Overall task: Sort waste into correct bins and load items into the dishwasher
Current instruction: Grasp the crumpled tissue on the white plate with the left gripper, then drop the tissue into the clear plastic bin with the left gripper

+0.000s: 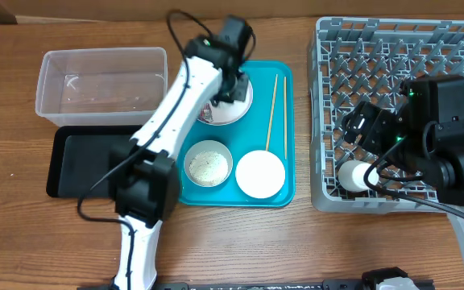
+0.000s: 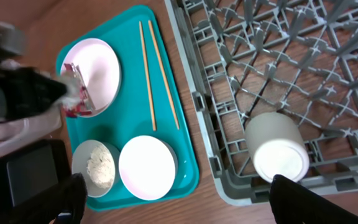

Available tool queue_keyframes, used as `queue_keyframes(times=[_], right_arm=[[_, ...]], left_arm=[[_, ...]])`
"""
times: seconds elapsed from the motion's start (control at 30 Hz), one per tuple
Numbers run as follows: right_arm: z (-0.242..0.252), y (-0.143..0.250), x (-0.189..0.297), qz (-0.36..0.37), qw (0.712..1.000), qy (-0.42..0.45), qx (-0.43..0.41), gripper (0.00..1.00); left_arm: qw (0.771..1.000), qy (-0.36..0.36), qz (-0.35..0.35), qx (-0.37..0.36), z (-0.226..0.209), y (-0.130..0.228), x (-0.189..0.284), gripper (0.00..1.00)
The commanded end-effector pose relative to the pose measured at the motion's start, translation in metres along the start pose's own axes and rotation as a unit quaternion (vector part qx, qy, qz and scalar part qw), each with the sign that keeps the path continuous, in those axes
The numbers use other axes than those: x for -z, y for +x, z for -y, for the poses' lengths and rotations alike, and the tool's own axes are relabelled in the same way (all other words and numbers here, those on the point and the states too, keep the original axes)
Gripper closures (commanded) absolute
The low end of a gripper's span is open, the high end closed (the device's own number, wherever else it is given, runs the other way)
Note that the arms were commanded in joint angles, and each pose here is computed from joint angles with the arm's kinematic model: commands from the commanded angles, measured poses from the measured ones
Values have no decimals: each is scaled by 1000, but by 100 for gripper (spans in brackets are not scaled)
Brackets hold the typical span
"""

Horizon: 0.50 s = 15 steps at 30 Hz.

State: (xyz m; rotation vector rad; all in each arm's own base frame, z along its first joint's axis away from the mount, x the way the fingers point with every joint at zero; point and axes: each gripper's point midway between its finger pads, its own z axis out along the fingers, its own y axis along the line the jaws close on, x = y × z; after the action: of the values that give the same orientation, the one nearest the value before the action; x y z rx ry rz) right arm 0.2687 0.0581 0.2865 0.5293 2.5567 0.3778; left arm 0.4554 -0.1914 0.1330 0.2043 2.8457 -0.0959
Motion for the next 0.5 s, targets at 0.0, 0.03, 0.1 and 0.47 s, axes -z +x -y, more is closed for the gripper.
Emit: queue_keyframes(times=[0.0,0.03,0.1,0.47], right_arm=[[-1,-1,4,4,1000,-3,3,5],[-1,0,4,3,1000,-2,2,5],[0,1,4,1,1000,-1,2,5],[0,1,4,0,1000,0,2,5]], left_arm=[[998,4,43,43,-33,-18,51,96],[998,-4,40,53,-43,-16,54,96],[993,-49,26,105,-80,-9,55,96],[970,-89,19,227,-186,-4,49,33]])
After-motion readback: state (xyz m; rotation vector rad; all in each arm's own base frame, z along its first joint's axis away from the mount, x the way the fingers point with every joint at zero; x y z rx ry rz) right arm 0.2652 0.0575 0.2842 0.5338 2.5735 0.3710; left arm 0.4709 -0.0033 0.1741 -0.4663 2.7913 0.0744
